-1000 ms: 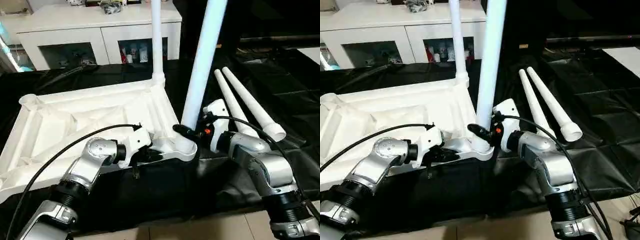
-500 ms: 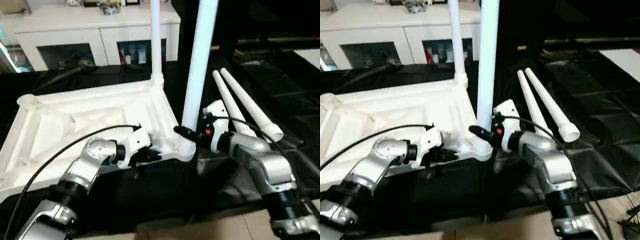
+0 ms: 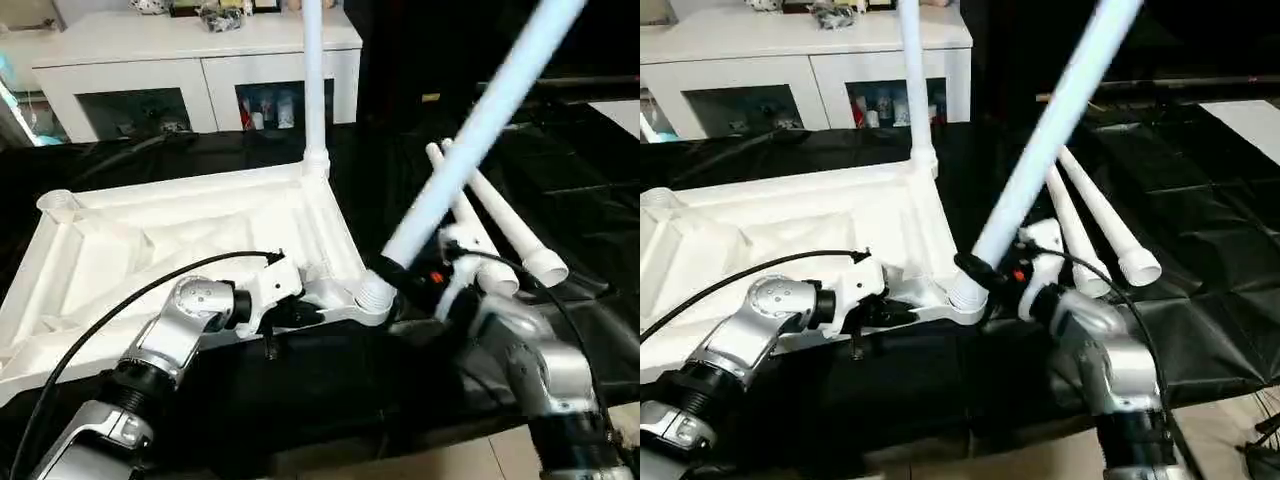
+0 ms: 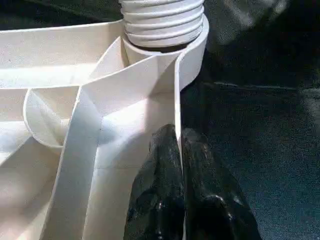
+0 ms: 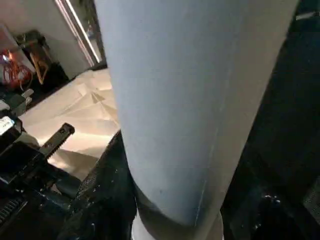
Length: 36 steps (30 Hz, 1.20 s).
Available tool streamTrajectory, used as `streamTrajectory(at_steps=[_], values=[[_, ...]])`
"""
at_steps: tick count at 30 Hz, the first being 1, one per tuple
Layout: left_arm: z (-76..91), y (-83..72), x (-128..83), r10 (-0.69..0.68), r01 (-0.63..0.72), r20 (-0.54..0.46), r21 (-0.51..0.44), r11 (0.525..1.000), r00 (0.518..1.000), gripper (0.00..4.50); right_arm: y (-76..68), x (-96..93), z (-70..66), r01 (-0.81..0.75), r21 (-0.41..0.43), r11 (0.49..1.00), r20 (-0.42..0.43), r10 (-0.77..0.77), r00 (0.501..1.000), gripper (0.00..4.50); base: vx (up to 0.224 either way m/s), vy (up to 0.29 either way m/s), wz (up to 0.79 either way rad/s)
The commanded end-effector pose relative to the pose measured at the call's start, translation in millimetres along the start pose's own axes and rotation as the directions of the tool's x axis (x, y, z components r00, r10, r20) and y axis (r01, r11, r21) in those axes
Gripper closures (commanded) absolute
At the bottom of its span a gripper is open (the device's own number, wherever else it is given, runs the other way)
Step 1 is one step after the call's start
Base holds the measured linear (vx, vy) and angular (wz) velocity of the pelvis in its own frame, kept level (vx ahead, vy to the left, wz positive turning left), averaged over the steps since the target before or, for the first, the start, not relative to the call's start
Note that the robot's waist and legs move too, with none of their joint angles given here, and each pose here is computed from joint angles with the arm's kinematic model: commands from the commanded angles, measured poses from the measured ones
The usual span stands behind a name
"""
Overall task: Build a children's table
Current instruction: Insert table leg to table base
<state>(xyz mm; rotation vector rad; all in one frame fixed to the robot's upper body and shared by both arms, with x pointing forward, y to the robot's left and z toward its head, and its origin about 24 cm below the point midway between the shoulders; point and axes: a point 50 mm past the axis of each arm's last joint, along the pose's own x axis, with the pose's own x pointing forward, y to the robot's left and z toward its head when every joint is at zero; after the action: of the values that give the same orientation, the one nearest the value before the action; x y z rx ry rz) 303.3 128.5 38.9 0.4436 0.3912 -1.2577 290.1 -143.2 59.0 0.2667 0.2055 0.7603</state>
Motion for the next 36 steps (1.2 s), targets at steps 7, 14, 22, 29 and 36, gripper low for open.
streamTrajectory(at_steps=[7, 14, 22, 29, 36], values=[[-5.0, 0.9, -1, 0.004, -0.004, -0.034, -0.004, 1.0, 0.999, 4.5, 10.7, -4.0, -33.2, -0.031, -0.068, 0.997, -0.172, 0.019, 0.985, 2.65, 0.0, 0.0, 0.0], [-5.8, 1.8, 0, 0.006, -0.006, -0.05, 0.01, 1.0, 0.999, 4.5, 11.7, 8.0, -25.3, -0.082, -0.167, 0.983, -0.269, 0.034, 0.962, 2.65, 0.0, 0.0, 0.0], [-7.1, -0.2, 2, 0.009, -0.008, -0.061, 0.023, 1.0, 0.998, 4.5, 13.8, 13.9, -24.2, -0.158, -0.157, 0.975, -0.354, 0.093, 0.93, 2.65, 0.0, 0.0, 0.0], [-7.2, -0.7, 3, 0.016, -0.015, -0.062, 0.027, 1.0, 0.998, 4.5, 9.0, 9.0, -39.8, -0.164, -0.123, 0.979, -0.451, 0.092, 0.888, 2.65, 0.0, 0.0, 0.0], [-7.6, 0.8, 3, 0.021, -0.019, -0.067, 0.028, 0.999, 0.998, 4.5, 8.9, 2.3, -44.1, -0.182, -0.086, 0.979, -0.458, 0.124, 0.88, 2.65, 0.0, 0.0, 0.0]])
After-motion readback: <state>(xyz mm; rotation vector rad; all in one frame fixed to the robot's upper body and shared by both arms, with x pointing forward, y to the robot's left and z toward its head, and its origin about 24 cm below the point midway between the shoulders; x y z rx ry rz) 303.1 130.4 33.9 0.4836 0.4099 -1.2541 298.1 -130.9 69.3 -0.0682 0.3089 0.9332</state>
